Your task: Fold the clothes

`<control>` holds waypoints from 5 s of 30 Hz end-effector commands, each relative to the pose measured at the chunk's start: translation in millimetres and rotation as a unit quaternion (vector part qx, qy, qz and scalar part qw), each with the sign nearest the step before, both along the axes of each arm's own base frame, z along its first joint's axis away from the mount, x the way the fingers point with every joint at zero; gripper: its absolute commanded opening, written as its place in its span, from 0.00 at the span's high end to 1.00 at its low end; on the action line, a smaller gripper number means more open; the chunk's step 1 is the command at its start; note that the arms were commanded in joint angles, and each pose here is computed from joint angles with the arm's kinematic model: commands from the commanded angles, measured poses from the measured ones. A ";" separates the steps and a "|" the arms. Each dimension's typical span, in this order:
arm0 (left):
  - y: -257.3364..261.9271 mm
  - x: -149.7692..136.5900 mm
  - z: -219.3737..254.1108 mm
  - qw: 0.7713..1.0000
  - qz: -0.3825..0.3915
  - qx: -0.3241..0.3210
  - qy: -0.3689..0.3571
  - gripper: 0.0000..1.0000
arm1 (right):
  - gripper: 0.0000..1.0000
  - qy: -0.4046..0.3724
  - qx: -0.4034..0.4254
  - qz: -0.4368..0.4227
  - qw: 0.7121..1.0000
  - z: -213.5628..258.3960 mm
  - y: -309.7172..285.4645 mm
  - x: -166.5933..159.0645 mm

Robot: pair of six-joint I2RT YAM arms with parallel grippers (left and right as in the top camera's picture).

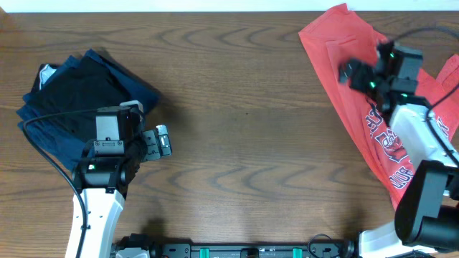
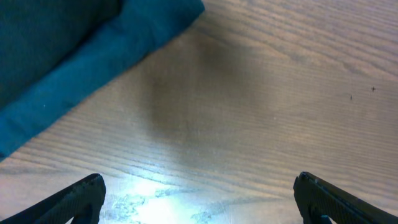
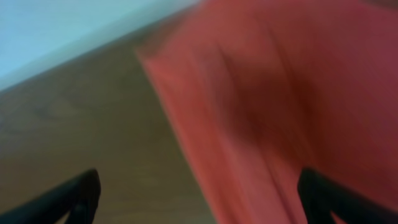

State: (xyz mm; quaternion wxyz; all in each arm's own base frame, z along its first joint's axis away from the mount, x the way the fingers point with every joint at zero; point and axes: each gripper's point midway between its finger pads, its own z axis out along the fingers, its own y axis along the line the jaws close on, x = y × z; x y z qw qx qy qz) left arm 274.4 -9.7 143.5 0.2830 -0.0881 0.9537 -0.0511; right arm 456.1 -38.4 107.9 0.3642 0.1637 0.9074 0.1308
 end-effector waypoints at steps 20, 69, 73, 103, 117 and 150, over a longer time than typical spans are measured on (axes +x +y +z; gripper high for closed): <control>0.7 0.3 4.2 1.000 0.007 -0.004 0.000 0.02 | 0.66 0.292 -0.109 0.001 0.950 -101.2 -37.7 -147.4; -61.2 12.2 -1.7 0.982 -0.058 -0.180 0.011 0.02 | 0.11 0.237 -0.175 -0.086 0.952 -44.2 -50.9 -108.6; -80.8 7.2 -25.4 0.972 -0.070 -0.215 0.072 0.02 | 0.12 0.257 -0.118 -0.083 0.955 -60.2 -51.2 -123.7; -95.6 136.4 -75.4 0.997 -0.020 -0.076 0.010 0.94 | 0.14 0.281 -0.101 -0.089 0.950 -89.6 -45.9 -146.7; -1.7 203.8 90.1 0.993 0.060 -0.044 -0.092 0.02 | 0.10 0.299 -0.099 -0.087 0.945 -91.6 -44.7 -155.7; -279.3 23.8 -140.8 0.955 -0.021 -0.236 0.178 0.24 | 0.08 0.309 -0.097 -0.084 0.942 -92.6 -43.3 -161.0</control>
